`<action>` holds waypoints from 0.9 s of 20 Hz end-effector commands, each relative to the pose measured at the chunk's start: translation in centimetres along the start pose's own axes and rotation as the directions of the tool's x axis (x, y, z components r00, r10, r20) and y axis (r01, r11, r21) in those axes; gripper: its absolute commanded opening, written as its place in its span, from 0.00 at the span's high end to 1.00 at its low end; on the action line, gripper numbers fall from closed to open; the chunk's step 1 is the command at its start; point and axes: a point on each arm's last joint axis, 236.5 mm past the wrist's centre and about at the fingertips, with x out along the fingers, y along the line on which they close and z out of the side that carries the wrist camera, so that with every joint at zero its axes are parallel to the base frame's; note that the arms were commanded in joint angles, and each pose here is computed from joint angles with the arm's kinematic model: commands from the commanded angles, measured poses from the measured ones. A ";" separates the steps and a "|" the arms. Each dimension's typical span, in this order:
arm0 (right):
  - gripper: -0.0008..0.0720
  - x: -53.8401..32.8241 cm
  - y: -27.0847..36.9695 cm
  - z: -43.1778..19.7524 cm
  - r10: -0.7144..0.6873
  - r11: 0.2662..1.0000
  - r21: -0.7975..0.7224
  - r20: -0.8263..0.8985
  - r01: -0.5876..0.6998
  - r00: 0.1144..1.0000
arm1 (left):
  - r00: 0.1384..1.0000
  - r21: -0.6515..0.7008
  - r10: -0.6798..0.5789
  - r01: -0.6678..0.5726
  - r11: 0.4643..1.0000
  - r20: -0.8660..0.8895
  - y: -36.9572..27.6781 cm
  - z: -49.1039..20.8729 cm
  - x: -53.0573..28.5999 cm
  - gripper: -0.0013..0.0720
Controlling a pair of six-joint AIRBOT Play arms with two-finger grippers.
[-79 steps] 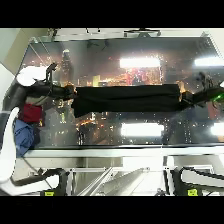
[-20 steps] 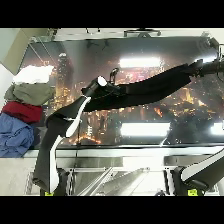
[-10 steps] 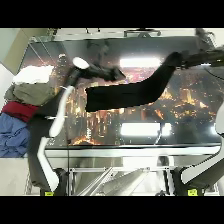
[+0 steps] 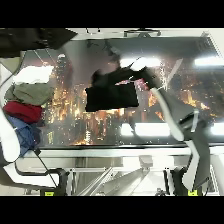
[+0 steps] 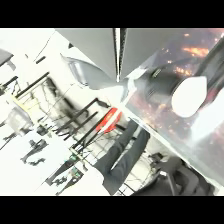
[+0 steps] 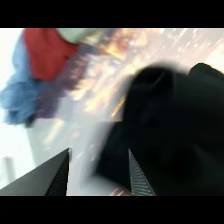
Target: Fold the shirts.
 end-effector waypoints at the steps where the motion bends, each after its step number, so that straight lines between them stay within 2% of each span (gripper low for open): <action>1: 0.42 5.1 -2.6 -1.9 -0.085 0.993 0.088 0.017 0.083 0.996 | 0.999 0.056 -0.019 0.021 0.998 -0.050 -3.3 -1.1 -1.8 0.95; 4: 0.45 -1.7 -4.7 -0.2 -0.073 0.990 0.121 -0.019 0.074 0.997 | 0.995 0.055 -0.038 0.043 0.998 -0.088 -3.7 -2.0 -1.6 0.95; 5: 0.53 -5.1 -5.4 0.0 -0.063 0.988 0.135 -0.044 0.068 0.997 | 0.995 0.056 -0.041 0.046 0.997 -0.088 -3.7 -2.0 -1.5 0.95; 8: 0.55 -15.4 -7.8 -0.2 -0.047 0.972 0.224 -0.099 0.068 0.994 | 0.992 0.053 -0.066 0.073 0.996 -0.109 -4.3 -2.4 -0.5 0.95; 10: 0.54 -20.7 -11.0 -1.8 -0.112 0.943 0.296 -0.144 0.151 0.983 | 0.987 0.054 -0.087 0.095 0.994 -0.132 -4.8 -3.0 0.2 0.95; 11: 0.36 -22.9 -13.8 -3.0 -0.195 0.911 0.333 -0.174 0.244 0.965 | 0.985 0.053 -0.098 0.107 0.993 -0.141 -5.1 -3.2 0.6 0.95; 12: 0.05 -24.5 -16.7 -4.3 -0.271 0.868 0.371 -0.205 0.331 0.941 | 0.983 0.053 -0.107 0.116 0.992 -0.148 -5.3 -3.3 0.9 0.95; 14: 0.03 -25.5 -20.3 -6.1 -0.328 0.817 0.410 -0.247 0.406 0.912 | 0.980 0.053 -0.120 0.130 0.990 -0.158 -5.7 -3.6 1.4 0.95; 18: 0.03 -21.5 -23.0 -9.1 -0.262 0.800 0.459 -0.310 0.385 0.914 | 0.977 0.061 -0.115 0.128 0.990 -0.178 -5.5 -4.0 2.0 0.95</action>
